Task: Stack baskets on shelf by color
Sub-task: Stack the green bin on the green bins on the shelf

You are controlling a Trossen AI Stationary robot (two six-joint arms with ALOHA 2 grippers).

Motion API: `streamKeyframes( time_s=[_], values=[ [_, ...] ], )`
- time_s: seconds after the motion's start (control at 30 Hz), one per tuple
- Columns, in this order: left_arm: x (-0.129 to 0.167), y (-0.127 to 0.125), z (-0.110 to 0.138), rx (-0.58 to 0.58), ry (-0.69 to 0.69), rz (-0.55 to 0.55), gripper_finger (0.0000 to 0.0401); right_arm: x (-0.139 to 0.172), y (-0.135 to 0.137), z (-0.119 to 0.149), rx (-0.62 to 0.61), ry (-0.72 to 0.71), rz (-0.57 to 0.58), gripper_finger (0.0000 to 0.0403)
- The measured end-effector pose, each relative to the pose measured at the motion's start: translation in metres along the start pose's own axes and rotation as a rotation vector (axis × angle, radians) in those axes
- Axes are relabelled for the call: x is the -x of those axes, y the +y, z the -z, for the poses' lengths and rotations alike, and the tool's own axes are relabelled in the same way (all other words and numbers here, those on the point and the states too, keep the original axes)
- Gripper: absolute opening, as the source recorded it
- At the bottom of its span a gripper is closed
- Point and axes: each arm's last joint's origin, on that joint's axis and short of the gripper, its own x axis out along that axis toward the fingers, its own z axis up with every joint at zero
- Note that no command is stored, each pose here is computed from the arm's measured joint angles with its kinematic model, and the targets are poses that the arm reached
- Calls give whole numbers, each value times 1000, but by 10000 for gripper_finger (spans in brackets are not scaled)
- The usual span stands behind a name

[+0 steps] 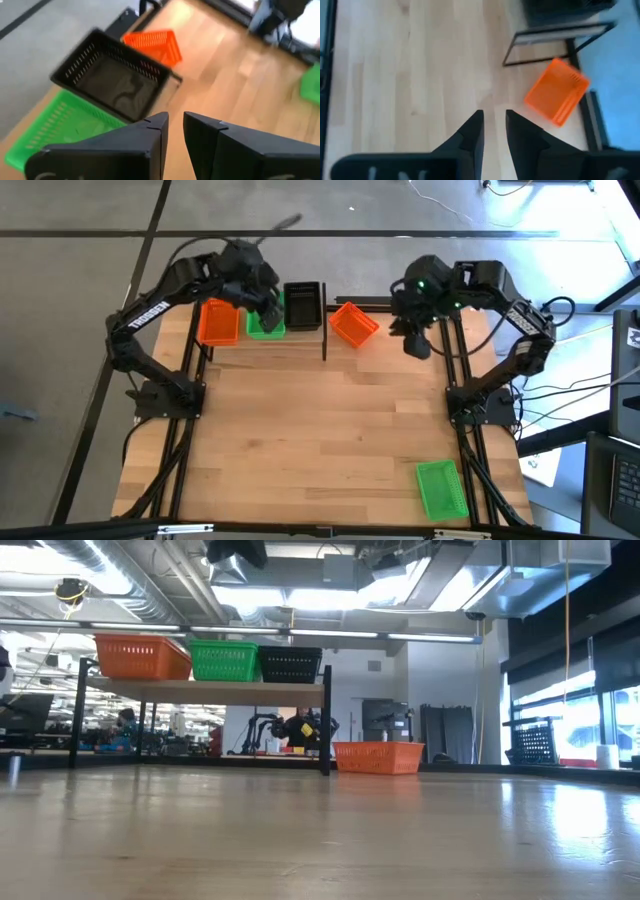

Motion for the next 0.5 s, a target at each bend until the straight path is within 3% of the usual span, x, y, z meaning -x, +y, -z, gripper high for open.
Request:
streamKeyframes(
  time_s=[0.13,0.33,0.5],
  values=[
    [0,-14,8,-42,51,17,47,-7,12,14,-91,57,-29,78],
    [1,-29,12,-84,65,54,50,-27,35,55,-253,212,-61,78],
    [19,-32,21,-101,82,72,47,-50,65,87,-248,380,-183,78]
  ],
)
